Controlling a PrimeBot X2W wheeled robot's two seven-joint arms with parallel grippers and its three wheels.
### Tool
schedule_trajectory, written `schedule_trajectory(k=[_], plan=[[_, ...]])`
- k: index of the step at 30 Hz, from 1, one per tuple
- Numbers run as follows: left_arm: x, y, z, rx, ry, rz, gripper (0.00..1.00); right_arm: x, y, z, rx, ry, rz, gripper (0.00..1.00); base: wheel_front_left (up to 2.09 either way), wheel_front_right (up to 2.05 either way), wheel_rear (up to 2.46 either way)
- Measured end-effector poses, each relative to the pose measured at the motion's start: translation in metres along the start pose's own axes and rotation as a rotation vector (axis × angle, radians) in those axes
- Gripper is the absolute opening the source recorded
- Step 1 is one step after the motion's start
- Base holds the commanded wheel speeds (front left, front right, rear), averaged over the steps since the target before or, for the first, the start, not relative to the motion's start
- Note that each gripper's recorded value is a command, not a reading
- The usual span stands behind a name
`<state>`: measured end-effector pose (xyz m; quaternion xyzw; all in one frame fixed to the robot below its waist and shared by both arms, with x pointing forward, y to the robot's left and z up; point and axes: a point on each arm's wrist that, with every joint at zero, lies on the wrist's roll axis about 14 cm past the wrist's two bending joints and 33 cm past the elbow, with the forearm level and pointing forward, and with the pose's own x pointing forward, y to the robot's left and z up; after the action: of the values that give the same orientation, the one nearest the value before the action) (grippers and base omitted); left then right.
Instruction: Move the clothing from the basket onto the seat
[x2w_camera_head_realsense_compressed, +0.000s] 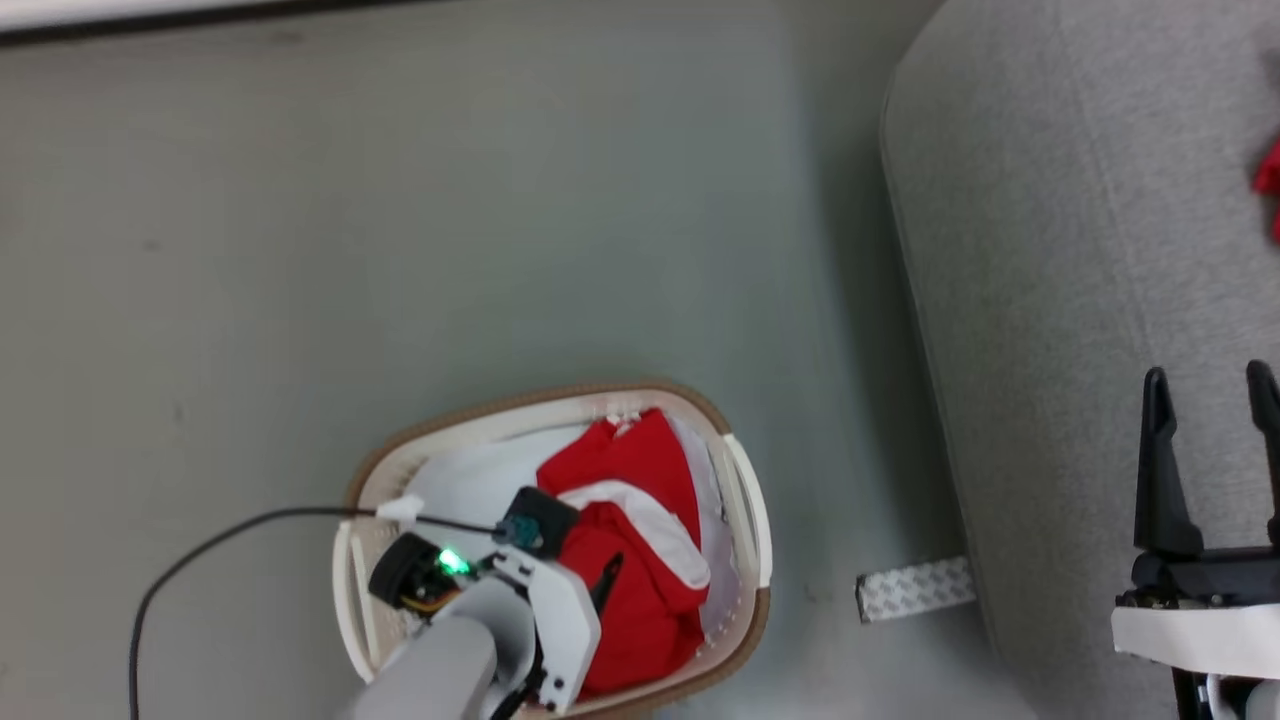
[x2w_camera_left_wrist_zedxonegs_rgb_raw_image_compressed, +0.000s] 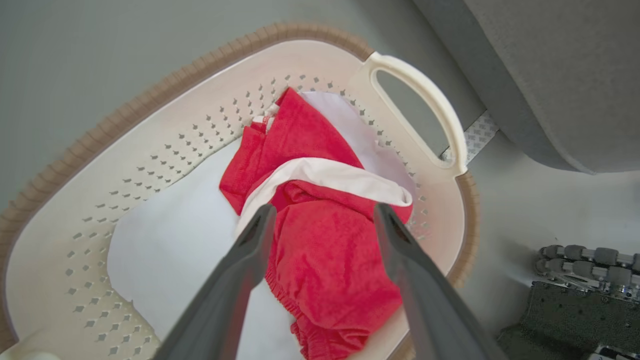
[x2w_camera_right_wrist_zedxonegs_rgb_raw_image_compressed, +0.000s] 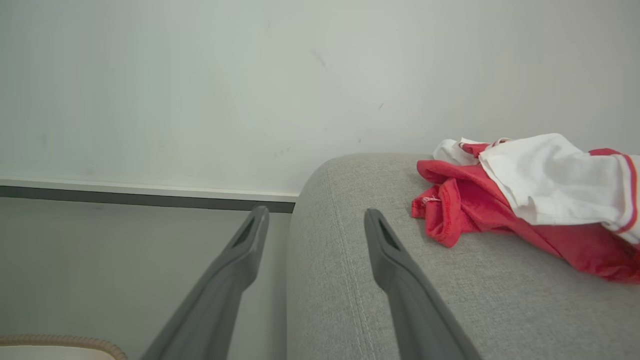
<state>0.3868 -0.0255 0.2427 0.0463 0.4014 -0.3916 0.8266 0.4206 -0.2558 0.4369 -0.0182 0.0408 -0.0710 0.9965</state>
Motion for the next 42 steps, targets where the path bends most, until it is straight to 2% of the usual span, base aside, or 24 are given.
schedule_trajectory(k=[12,21,22,24,30,34,42], plan=[[0.059,0.026,-0.067,-0.078,0.201,-0.048,1.0,0.043,0.015,-0.052,-0.058,0.066,0.043,1.0,0.0,0.0,0.0],[0.073,0.013,-0.112,-0.133,0.309,-0.107,1.0,0.053,0.025,-0.075,-0.074,0.1,0.071,1.0,0.0,0.0,0.0],[0.074,0.009,-0.114,-0.131,0.314,-0.119,0.76,0.053,0.024,-0.075,-0.078,0.1,0.069,1.0,0.0,0.0,0.0],[0.077,0.003,-0.113,-0.126,0.307,-0.139,0.0,0.051,0.02,-0.074,-0.076,0.103,0.06,1.0,0.0,0.0,0.0],[0.077,0.002,-0.09,-0.169,0.214,-0.126,0.0,0.049,0.015,-0.066,-0.064,0.091,0.042,1.0,0.0,0.0,0.0],[0.07,0.01,-0.059,-0.199,0.096,-0.087,0.0,0.046,0.017,-0.057,-0.038,0.071,0.043,1.0,0.0,0.0,0.0],[0.025,0.03,-0.006,-0.214,-0.095,0.013,0.0,0.036,0.021,-0.022,0.012,0.01,0.051,1.0,0.0,0.0,0.0]])
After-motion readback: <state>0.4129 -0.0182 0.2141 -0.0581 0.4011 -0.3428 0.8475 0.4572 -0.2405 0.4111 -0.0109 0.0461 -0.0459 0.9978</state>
